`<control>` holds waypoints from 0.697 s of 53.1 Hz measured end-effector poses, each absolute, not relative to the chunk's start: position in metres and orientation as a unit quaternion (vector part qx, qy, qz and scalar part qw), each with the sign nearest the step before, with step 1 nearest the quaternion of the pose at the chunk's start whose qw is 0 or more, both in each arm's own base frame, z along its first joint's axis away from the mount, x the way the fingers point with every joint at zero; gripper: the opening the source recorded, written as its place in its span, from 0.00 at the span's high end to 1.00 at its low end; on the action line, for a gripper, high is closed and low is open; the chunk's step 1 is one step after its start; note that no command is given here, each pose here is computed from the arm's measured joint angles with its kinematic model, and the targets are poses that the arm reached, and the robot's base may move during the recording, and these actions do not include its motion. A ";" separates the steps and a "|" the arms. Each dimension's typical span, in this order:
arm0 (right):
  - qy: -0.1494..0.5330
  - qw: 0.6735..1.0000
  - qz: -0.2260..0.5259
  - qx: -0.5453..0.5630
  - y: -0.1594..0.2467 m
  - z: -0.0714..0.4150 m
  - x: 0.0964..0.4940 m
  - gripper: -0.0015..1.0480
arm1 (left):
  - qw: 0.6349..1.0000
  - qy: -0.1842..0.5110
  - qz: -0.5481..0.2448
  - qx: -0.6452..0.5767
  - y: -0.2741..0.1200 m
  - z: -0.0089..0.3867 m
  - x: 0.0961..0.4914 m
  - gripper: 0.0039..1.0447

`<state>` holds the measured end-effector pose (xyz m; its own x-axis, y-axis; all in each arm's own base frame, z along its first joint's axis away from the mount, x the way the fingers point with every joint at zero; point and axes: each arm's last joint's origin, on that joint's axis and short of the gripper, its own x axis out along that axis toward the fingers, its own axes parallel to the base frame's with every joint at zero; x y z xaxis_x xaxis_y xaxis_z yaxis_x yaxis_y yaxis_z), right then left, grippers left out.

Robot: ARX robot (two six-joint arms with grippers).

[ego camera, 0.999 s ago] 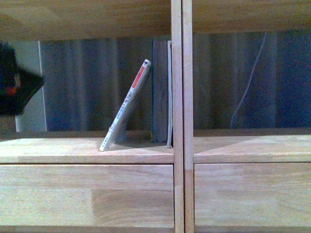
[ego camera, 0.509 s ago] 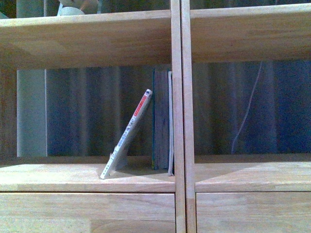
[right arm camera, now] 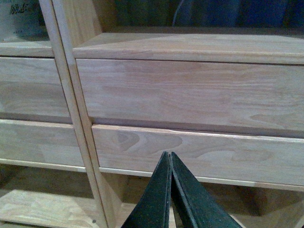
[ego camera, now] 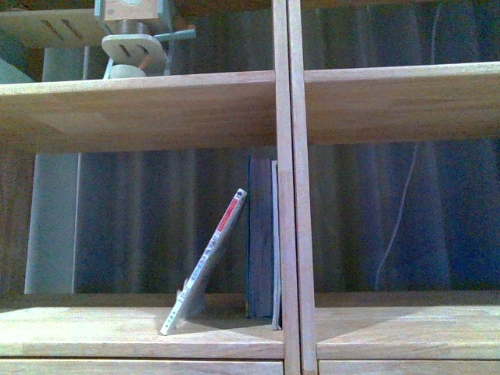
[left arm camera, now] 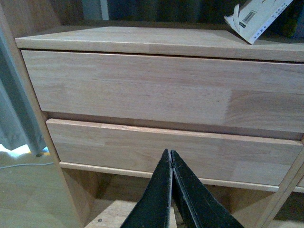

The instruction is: Organize books on shelf

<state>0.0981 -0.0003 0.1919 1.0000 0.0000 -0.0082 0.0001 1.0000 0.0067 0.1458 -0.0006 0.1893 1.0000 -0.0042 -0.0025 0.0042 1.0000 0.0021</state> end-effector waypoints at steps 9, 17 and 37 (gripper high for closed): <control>0.004 1.000 0.000 0.003 0.000 0.183 0.098 0.97 | 1.000 0.001 -0.002 0.001 -0.001 0.182 0.135 0.98; 0.002 1.000 0.000 0.003 0.000 0.180 0.098 0.97 | 1.000 0.000 -0.002 0.001 -0.001 0.178 0.129 0.98; -0.002 1.000 0.000 0.003 0.000 0.167 0.097 0.97 | 1.000 -0.006 -0.002 0.001 -0.001 0.170 0.117 0.98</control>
